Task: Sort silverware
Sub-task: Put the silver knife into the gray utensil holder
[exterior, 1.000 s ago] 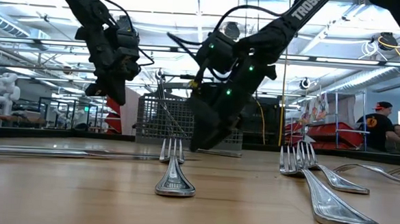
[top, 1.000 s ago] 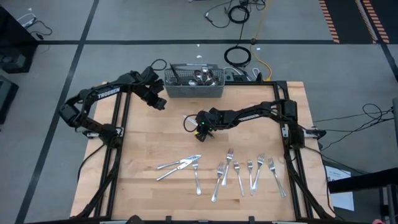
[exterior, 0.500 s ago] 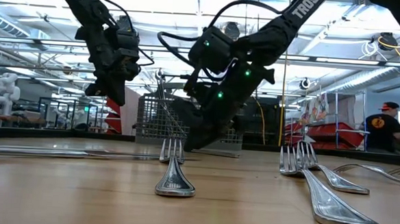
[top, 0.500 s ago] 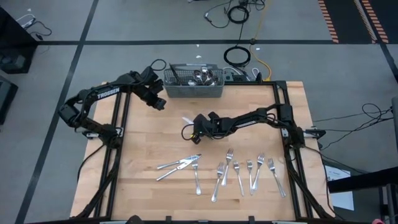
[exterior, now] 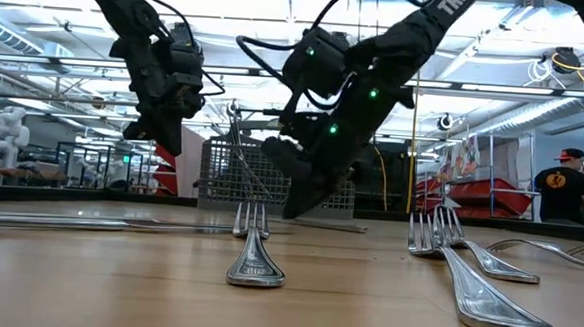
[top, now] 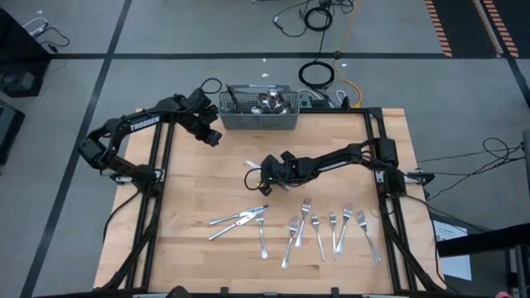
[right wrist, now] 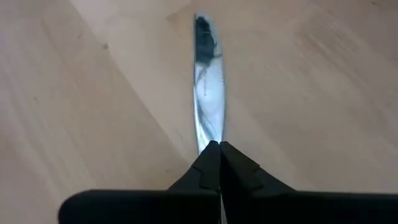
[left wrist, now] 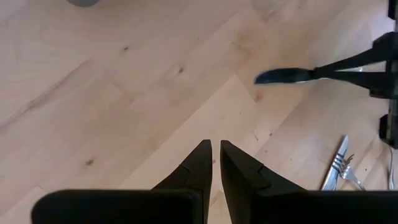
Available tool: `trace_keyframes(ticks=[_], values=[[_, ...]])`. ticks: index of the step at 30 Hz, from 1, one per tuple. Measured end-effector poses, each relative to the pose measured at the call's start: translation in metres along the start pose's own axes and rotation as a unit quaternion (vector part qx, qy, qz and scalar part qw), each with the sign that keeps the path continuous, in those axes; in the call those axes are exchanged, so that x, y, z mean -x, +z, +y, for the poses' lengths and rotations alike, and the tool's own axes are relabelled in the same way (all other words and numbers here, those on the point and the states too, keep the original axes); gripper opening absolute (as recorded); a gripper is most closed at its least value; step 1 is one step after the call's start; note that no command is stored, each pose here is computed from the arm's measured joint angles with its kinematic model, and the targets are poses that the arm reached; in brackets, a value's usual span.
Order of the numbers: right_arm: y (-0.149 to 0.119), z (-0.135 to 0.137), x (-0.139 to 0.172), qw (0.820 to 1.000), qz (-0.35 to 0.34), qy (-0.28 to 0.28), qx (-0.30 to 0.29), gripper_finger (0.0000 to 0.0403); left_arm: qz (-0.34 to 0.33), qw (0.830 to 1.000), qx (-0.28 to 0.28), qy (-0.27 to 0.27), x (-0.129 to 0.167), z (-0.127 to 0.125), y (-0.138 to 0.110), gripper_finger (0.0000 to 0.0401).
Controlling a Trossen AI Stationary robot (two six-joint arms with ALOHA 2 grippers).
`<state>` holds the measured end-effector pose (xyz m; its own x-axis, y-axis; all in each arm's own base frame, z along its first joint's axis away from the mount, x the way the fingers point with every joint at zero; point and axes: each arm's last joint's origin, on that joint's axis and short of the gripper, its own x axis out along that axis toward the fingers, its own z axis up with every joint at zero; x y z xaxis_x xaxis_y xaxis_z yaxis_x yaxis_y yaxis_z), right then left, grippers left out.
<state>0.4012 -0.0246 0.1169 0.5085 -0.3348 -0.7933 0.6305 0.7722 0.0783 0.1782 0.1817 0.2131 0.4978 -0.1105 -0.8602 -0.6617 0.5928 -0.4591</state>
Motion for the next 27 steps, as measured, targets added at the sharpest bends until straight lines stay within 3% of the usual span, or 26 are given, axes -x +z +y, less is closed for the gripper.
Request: trace_keyframes(ticks=[7, 13, 15, 22, 27], values=[[0.020, -0.001, 0.026, 0.999, -0.048, 0.000, -0.006, 0.0005, -0.010, 1.000, 0.003, 0.004, 0.004, 0.007, 0.001, 0.0041], [0.017, 0.001, 0.023, 0.999, -0.028, 0.025, 0.009, 0.0007, -0.017, 1.000, 0.015, 0.008, 0.008, 0.015, 0.002, 0.0041], [0.011, 0.005, 0.022, 0.999, -0.030, 0.028, 0.002, 0.0024, -0.018, 1.000, 0.014, 0.009, 0.009, 0.017, 0.002, 0.0041], [-0.013, 0.012, 0.038, 0.988, -0.123, -0.068, -0.058, 0.0101, -0.022, 1.000, 0.010, 0.010, 0.010, 0.020, 0.003, 0.0041], [-0.041, 0.007, 0.036, 0.991, -0.097, -0.075, -0.050, 0.0153, -0.029, 0.999, 0.008, 0.010, 0.011, 0.020, 0.004, 0.0041]])
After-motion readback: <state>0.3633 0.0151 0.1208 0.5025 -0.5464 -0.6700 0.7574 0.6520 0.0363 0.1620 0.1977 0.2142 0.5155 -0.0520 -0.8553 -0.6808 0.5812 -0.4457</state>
